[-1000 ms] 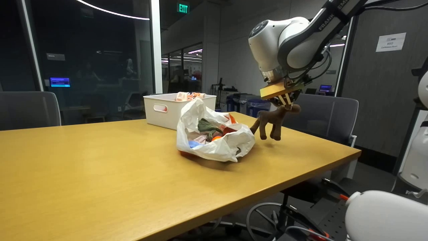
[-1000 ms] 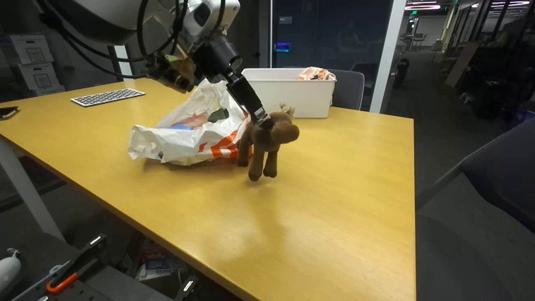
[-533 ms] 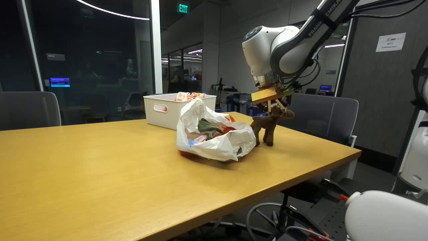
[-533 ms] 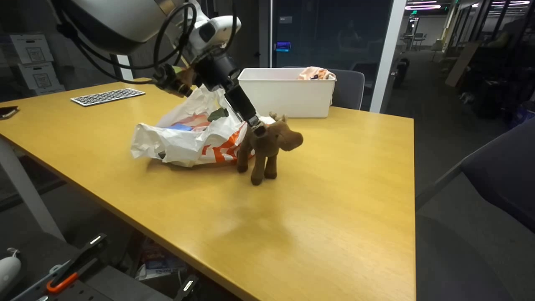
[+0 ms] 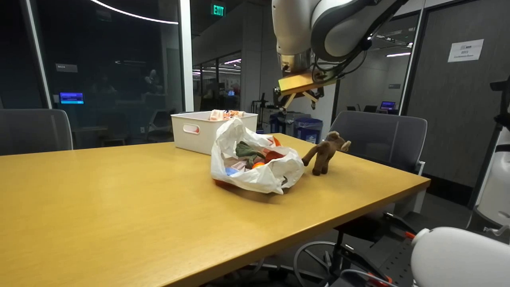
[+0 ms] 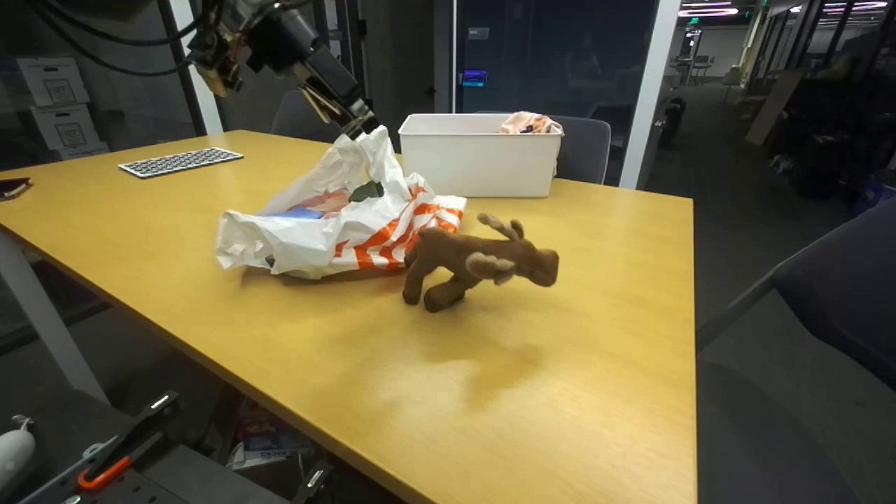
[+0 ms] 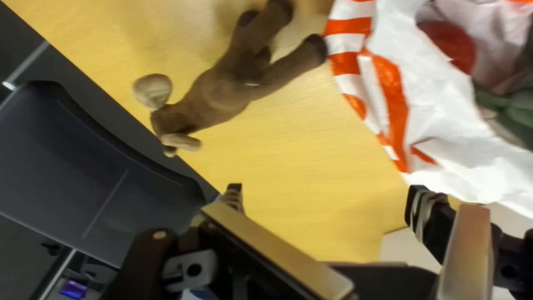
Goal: Remove the items from the plastic bag and put them on the right side of the table.
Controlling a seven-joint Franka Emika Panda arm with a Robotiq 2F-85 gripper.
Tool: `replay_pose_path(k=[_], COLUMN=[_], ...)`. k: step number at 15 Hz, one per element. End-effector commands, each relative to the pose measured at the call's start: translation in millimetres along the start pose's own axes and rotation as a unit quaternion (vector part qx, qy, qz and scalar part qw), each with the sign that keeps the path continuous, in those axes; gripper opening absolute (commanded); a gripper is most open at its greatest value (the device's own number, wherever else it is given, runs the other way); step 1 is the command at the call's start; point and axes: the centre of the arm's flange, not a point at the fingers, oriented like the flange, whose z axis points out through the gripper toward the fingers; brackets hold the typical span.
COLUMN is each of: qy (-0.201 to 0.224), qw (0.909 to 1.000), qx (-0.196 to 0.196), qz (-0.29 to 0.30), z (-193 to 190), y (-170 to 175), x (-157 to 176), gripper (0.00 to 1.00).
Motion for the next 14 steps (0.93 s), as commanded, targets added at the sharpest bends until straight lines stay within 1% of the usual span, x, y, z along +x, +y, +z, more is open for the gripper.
replay_pose_path(k=[1,3,5,8,10,11,12,14], qy=[0.004,0.002,-0.017,-0.063,-0.098,-0.116,-0.126,-0.129], qw=[0.9947,0.9869,0.9771,0.9589,0.9442,0.9362,0.9338,0.9382], qx=[0.086,0.13,0.163,0.212,0.235,0.242,0.238,0.206], qz=[-0.057,-0.096,-0.136,-0.178,-0.209,-0.227,-0.236,-0.246], z=[-30,-34,-25,1,18,28,38,56], y=[-50,-81,-107,-132,-147,-152,-158,-162], x=[-4,-6,-4,-2,-4,-6,-7,-6], gripper=[1.0,1.0,1.0,1.0,1.0,1.0,1.0,1.0])
